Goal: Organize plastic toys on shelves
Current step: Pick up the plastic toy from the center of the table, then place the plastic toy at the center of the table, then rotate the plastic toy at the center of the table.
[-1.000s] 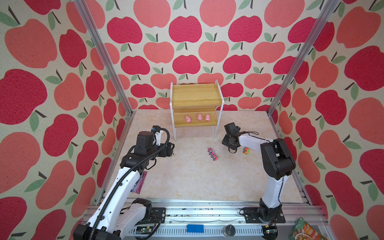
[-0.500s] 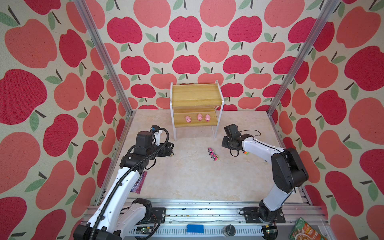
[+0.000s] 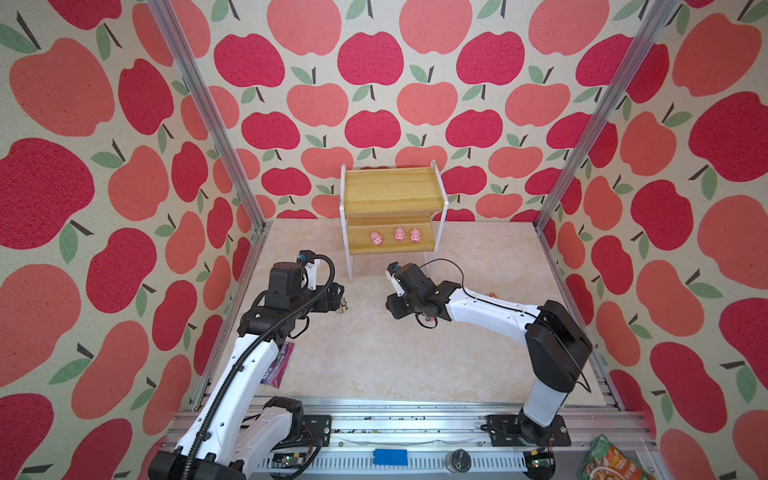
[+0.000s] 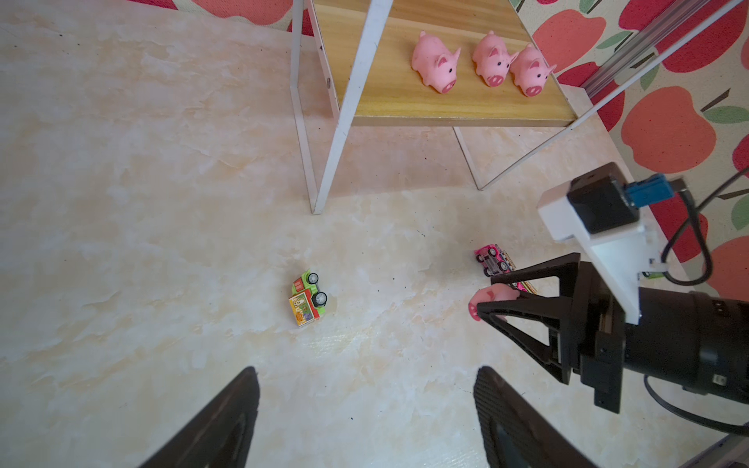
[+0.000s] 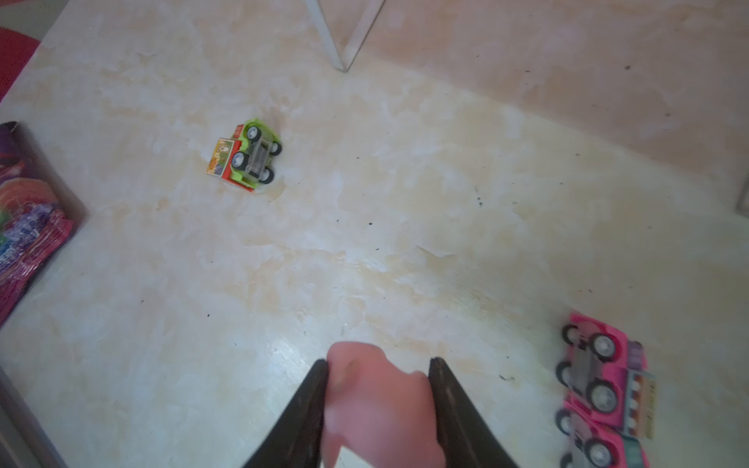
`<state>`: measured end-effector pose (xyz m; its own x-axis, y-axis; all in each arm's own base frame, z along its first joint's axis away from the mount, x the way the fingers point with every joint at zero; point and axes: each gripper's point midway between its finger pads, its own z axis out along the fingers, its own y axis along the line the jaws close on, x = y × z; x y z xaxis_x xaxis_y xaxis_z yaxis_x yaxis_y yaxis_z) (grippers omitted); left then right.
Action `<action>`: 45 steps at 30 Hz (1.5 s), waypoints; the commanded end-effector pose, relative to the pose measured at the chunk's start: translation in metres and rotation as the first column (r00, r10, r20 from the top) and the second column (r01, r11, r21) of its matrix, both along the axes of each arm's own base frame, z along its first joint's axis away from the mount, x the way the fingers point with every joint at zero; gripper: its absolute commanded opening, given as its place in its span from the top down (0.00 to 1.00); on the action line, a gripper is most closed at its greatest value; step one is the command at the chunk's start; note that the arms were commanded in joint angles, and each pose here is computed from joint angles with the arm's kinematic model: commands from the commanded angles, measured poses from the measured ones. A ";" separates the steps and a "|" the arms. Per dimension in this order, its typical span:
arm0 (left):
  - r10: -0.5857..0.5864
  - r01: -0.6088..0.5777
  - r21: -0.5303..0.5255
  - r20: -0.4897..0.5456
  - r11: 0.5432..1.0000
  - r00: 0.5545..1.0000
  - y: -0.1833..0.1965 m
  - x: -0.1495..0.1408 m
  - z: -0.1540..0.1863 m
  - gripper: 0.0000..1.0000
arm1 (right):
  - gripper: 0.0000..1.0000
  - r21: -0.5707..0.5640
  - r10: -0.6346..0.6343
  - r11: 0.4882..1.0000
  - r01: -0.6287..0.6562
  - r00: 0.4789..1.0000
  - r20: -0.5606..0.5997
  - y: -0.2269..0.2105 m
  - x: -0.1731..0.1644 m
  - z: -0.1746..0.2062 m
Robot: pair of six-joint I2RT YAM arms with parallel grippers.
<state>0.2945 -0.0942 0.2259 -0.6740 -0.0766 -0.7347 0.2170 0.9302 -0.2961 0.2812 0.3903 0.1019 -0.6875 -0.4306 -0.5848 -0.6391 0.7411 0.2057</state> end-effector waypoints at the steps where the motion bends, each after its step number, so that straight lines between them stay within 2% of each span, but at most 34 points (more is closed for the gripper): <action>1: 0.010 -0.010 0.034 0.003 0.999 1.000 0.007 -0.004 -0.002 0.14 | 0.57 0.023 0.149 0.989 -0.147 0.987 -0.060 0.031 -0.014 -0.015; 7: 0.019 -0.019 0.040 0.000 0.999 1.000 0.010 -0.003 -0.004 0.15 | 0.57 0.017 0.220 0.975 -0.220 0.968 -0.123 0.052 -0.023 -0.041; 14: 0.022 -0.022 0.039 -0.003 0.999 1.000 0.010 -0.002 -0.005 0.14 | 0.54 -0.019 0.262 0.963 -0.268 0.953 -0.151 0.053 -0.026 -0.057; 18: 0.020 -0.020 0.040 -0.009 0.999 1.000 0.010 -0.002 -0.007 0.14 | 0.46 -0.036 0.278 0.958 -0.285 0.950 -0.142 0.050 -0.025 -0.059; 23: 0.021 -0.020 0.043 -0.018 0.999 1.000 0.010 0.000 -0.010 0.15 | 0.36 -0.041 0.302 0.951 -0.307 0.948 -0.103 0.048 -0.023 -0.048; 30: -0.026 0.026 0.033 -0.004 0.999 1.000 0.003 0.000 -0.013 0.14 | 0.25 0.075 0.294 0.952 -0.296 0.955 0.027 0.033 -0.014 0.001; 33: -0.069 0.069 0.024 0.017 0.997 0.997 -0.005 -0.002 -0.013 0.14 | 0.24 0.103 0.289 0.950 -0.296 0.955 0.071 0.019 -0.014 0.013; 35: -0.106 0.105 0.020 0.042 0.994 0.993 -0.011 -0.005 -0.011 0.14 | 0.25 0.075 0.303 0.948 -0.310 0.949 0.089 0.011 -0.018 0.010; 39: -0.155 0.154 0.016 0.063 0.988 0.986 -0.020 -0.009 -0.011 0.13 | 0.27 0.027 0.344 0.937 -0.348 0.935 0.086 0.003 -0.028 -0.005; 45: -0.165 0.164 0.033 0.042 0.986 0.985 -0.020 -0.006 -0.018 0.13 | 0.29 -0.022 0.393 0.919 -0.392 0.915 0.091 0.003 -0.043 -0.029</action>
